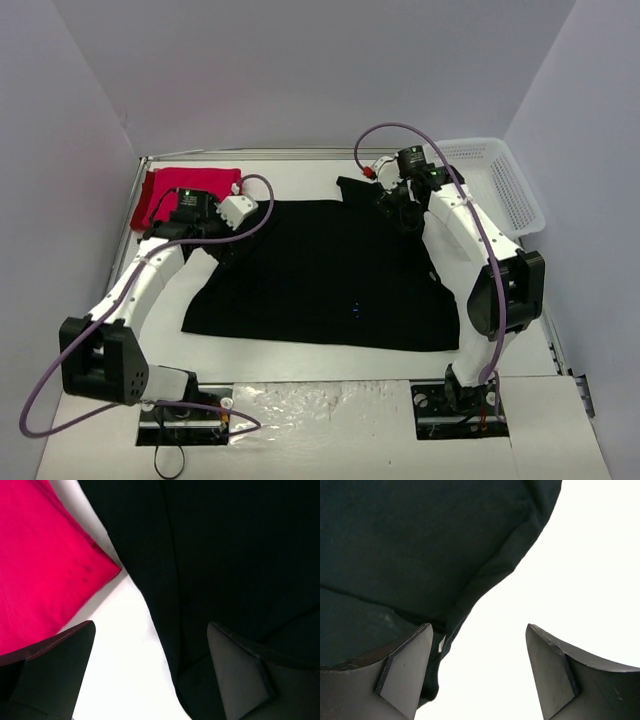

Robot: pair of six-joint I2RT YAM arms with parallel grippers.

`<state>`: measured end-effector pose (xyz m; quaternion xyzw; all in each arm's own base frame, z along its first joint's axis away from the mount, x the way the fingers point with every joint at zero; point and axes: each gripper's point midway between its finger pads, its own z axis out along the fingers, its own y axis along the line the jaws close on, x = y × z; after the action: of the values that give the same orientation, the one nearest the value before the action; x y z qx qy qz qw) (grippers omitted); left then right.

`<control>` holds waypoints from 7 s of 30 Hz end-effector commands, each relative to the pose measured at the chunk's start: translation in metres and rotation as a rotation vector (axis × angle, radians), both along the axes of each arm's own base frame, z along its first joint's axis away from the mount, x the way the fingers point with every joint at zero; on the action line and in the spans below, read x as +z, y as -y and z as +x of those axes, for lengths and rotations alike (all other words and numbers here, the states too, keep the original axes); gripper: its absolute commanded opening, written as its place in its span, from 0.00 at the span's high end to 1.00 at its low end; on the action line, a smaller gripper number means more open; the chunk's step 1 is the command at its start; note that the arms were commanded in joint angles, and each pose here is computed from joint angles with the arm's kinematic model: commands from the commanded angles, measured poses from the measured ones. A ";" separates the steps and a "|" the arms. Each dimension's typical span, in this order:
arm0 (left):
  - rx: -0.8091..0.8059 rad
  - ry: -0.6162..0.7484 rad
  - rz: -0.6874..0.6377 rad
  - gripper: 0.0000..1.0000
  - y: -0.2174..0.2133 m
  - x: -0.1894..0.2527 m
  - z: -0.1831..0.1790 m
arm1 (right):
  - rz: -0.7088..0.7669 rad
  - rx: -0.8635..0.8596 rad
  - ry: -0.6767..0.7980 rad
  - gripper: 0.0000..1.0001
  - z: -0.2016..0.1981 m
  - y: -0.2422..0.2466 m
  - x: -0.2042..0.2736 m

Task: Fold and stack the t-shirts
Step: Fold the flattened tshirt in 1/3 of the way

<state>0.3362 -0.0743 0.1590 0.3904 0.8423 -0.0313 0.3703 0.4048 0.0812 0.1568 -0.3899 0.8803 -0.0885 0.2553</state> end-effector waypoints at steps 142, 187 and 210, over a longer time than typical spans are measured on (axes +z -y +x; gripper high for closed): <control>0.266 0.052 0.133 0.98 0.019 -0.021 0.140 | 0.300 -0.011 0.056 0.35 0.173 -0.054 -0.045; 0.297 0.019 0.042 0.98 -0.009 -0.008 0.107 | 0.231 -0.061 0.044 1.00 0.198 -0.024 -0.116; 0.284 0.047 0.005 0.98 -0.001 0.004 0.102 | 0.223 0.022 0.056 1.00 0.135 -0.046 -0.047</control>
<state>0.4392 -0.0683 0.1381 0.2745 0.8905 0.0381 0.3608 0.5521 0.1248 0.0769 -0.3547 0.8825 0.0078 0.3088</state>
